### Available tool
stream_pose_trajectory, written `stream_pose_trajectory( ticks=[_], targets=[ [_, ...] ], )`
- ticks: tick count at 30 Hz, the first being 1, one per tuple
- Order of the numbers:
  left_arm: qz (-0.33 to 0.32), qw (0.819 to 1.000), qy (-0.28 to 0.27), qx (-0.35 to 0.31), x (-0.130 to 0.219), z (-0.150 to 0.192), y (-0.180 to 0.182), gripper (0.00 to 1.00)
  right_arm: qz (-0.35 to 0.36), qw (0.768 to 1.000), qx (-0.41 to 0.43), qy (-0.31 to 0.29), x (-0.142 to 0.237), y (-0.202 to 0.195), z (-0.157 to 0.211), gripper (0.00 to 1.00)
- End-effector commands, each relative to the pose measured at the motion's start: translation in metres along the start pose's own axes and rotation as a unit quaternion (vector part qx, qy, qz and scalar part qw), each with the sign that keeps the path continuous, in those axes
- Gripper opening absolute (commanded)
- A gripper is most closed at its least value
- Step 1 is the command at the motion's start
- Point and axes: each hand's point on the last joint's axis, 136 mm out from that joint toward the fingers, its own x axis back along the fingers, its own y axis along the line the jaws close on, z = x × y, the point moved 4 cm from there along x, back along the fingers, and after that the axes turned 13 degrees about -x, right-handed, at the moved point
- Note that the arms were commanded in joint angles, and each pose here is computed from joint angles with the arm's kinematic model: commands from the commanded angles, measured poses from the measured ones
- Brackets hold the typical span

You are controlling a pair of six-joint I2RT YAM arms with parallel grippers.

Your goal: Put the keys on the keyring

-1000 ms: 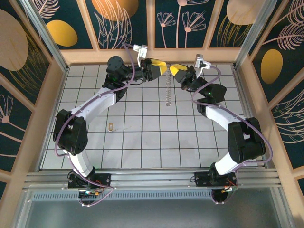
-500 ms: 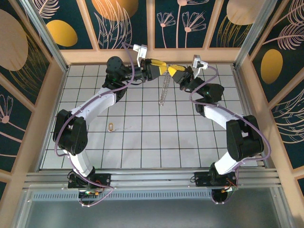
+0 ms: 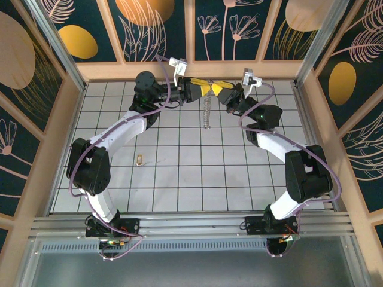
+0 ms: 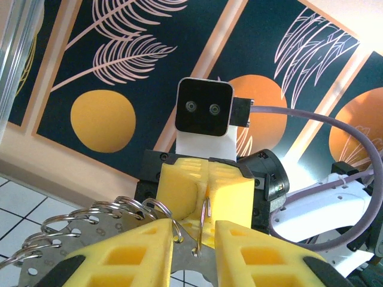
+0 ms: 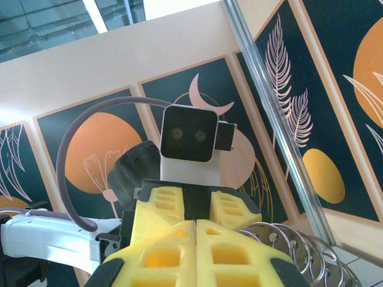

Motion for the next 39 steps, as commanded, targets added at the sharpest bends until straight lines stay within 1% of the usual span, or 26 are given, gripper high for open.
stream_pose_trajectory(
  ticks=[1, 5, 13, 19, 20, 21, 22, 23, 25, 26, 27, 28, 29, 31, 32, 35, 39],
  targets=[
    [0.018, 1.000, 0.000, -0.025, -0.003, -0.008, -0.012, 0.25, -0.030, 0.999, 0.028, -0.006, -0.007, 0.016, -0.009, 0.00],
    [0.019, 0.999, -0.001, -0.028, -0.004, -0.010, -0.012, 0.28, -0.029, 0.999, 0.027, -0.003, -0.008, 0.015, -0.008, 0.00],
    [0.017, 0.999, -0.005, -0.032, -0.005, -0.013, -0.012, 0.27, -0.026, 0.999, 0.025, 0.001, -0.007, 0.013, -0.005, 0.00],
    [0.018, 0.999, -0.003, -0.031, -0.005, -0.011, -0.012, 0.19, -0.023, 0.999, 0.025, 0.003, -0.006, 0.014, -0.004, 0.00],
    [0.017, 0.999, -0.003, -0.032, -0.005, -0.011, -0.011, 0.16, -0.022, 0.999, 0.026, 0.003, -0.006, 0.013, -0.003, 0.00],
    [0.018, 0.999, -0.002, -0.033, -0.005, -0.010, -0.012, 0.11, -0.021, 0.999, 0.026, 0.004, -0.006, 0.013, -0.004, 0.00],
    [0.018, 0.999, -0.002, -0.034, -0.005, -0.010, -0.012, 0.03, -0.021, 0.999, 0.025, 0.006, -0.006, 0.013, -0.003, 0.00],
    [0.018, 0.999, -0.001, -0.034, -0.005, -0.009, -0.012, 0.00, -0.022, 0.999, 0.025, 0.008, -0.006, 0.013, -0.003, 0.00],
    [0.013, 0.999, 0.003, -0.040, -0.004, -0.007, -0.011, 0.00, -0.022, 0.999, 0.019, 0.017, -0.007, 0.014, -0.002, 0.00],
    [0.010, 0.999, 0.005, -0.046, -0.003, -0.006, -0.011, 0.00, -0.017, 1.000, 0.015, 0.018, -0.006, 0.013, -0.004, 0.09],
    [0.005, 0.999, 0.008, -0.052, -0.002, -0.005, -0.011, 0.00, -0.009, 1.000, 0.013, 0.014, -0.002, 0.013, -0.006, 0.21],
    [-0.003, 0.998, 0.012, -0.062, -0.001, -0.004, -0.011, 0.00, 0.003, 1.000, 0.011, 0.005, 0.003, 0.013, -0.011, 0.31],
    [-0.010, 0.997, 0.017, -0.072, 0.000, -0.001, -0.010, 0.00, 0.018, 1.000, 0.008, -0.005, 0.010, 0.013, -0.015, 0.36],
    [-0.025, 0.996, 0.031, -0.084, 0.001, 0.006, -0.006, 0.00, 0.054, 0.998, -0.002, -0.024, 0.023, 0.012, -0.023, 0.40],
    [-0.032, 0.993, 0.032, -0.105, 0.004, 0.000, -0.012, 0.00, 0.078, 0.996, -0.009, -0.031, 0.029, 0.010, -0.025, 0.41],
    [-0.055, 0.989, 0.045, -0.130, 0.007, 0.006, -0.007, 0.00, 0.145, 0.988, -0.028, -0.044, 0.044, 0.001, -0.025, 0.43],
    [-0.064, 0.985, 0.050, -0.151, 0.009, 0.012, -0.004, 0.00, 0.202, 0.978, -0.047, -0.034, 0.057, -0.006, -0.013, 0.44]
  ],
)
